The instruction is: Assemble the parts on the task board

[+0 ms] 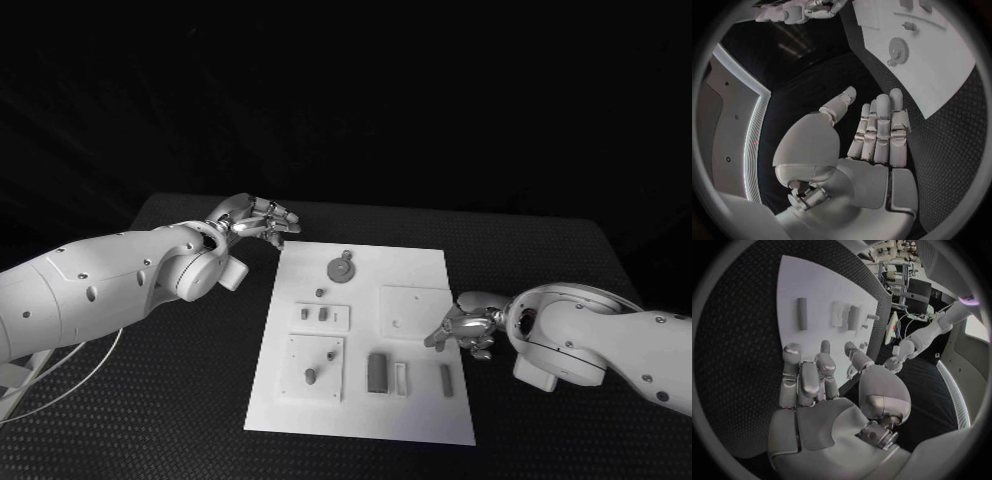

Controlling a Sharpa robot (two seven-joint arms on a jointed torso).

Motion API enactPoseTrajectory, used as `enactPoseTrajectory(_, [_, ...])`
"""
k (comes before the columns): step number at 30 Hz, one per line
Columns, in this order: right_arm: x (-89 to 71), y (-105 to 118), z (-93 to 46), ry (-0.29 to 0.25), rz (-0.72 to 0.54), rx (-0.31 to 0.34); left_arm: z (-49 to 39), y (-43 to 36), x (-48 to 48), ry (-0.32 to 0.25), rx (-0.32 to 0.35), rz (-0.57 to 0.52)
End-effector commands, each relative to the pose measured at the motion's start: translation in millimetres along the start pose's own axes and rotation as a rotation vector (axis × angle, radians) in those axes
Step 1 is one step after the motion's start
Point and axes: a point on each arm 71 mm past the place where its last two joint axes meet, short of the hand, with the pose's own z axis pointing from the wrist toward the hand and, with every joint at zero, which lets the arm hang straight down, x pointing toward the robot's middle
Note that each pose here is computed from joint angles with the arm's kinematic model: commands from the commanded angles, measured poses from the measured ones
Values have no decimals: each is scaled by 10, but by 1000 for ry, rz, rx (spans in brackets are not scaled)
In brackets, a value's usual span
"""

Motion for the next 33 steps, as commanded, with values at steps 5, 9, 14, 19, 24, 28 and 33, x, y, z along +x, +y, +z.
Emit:
enactPoseTrajectory(5, [25, -148, -131, 27, -89, 51, 14, -24, 28, 12, 15, -7])
enactPoseTrajectory(9, [14, -205, -151, 13, -152, 82, 24, -30, 44, 16, 17, -7])
enactPoseTrajectory(14, [34, -289, -125, -2, -226, 114, 22, -27, 39, 16, 16, -7])
enactPoseTrajectory(19, [132, -298, -53, 4, -241, 120, 27, -28, 45, 18, 16, -7])
enactPoseTrajectory(24, [233, -280, 20, 21, -251, 118, 32, -36, 65, 25, 19, -9])
enactPoseTrajectory(28, [315, -256, 65, 41, -253, 112, 27, -32, 56, 23, 18, -9])
enactPoseTrajectory(33, [386, -231, 101, 58, -258, 104, 24, -30, 53, 24, 17, -9])
